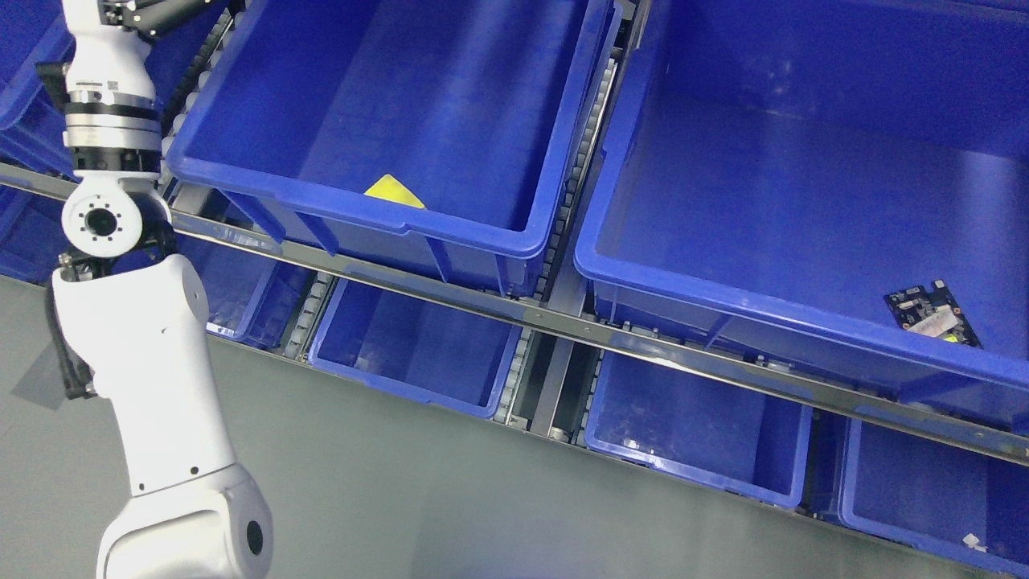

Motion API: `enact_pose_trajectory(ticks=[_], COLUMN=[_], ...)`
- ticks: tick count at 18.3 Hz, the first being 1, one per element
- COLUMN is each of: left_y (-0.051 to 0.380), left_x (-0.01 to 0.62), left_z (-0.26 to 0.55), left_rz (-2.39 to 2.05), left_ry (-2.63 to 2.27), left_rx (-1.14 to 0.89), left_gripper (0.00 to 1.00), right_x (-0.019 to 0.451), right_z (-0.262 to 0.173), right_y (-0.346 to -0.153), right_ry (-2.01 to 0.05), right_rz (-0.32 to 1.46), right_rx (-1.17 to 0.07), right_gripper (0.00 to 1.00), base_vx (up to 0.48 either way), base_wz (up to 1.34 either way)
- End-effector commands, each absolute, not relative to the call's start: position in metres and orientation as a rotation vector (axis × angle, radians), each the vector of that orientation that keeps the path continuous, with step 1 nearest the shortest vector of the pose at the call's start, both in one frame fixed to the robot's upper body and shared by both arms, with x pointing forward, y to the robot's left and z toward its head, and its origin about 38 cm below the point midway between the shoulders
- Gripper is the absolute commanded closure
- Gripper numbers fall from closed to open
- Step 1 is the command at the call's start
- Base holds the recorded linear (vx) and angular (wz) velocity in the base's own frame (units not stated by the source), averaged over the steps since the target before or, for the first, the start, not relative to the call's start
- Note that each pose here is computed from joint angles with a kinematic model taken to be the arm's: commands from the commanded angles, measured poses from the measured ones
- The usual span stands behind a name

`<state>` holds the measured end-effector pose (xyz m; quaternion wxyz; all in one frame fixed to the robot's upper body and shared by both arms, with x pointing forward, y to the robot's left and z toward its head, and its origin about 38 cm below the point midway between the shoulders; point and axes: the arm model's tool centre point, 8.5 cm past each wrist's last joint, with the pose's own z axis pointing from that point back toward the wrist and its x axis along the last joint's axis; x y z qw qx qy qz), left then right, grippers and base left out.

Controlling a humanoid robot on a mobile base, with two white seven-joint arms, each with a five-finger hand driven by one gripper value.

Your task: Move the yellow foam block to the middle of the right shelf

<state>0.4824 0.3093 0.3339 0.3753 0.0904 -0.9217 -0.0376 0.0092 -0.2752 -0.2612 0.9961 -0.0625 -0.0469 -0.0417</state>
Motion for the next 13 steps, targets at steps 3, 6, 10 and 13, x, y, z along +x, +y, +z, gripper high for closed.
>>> enact_pose_trajectory(ticks=[3,6,10,13], left_y=[0.322,0.326,0.337,0.341], left_x=[0.449,0.444,0.432,0.423], left_z=[0.297,0.278,0.255,0.247], left_rz=[-0.01,0.019,0.065,0.104], left_ry=[-2.329,-2.293,-2.272,-2.3], left_rx=[0.079,0.012,0.015,0.001], left_gripper=[0.0,0.0,0.0,0.0], right_x=[0.015,0.015,0.015,0.015], right_z=[-0.26,-0.26,-0.26,-0.26], right_y=[-0.287,-0.287,-0.287,-0.287], right_ry=[-0.114,-0.114,-0.114,-0.114], right_rz=[-0.079,-0.079,-0.079,-0.079], right_rx=[-0.143,-0.143,-0.143,-0.143], right_gripper=[0.0,0.0,0.0,0.0], base_vx=[0.0,0.0,0.0,0.0], base_wz=[0.0,0.0,0.0,0.0])
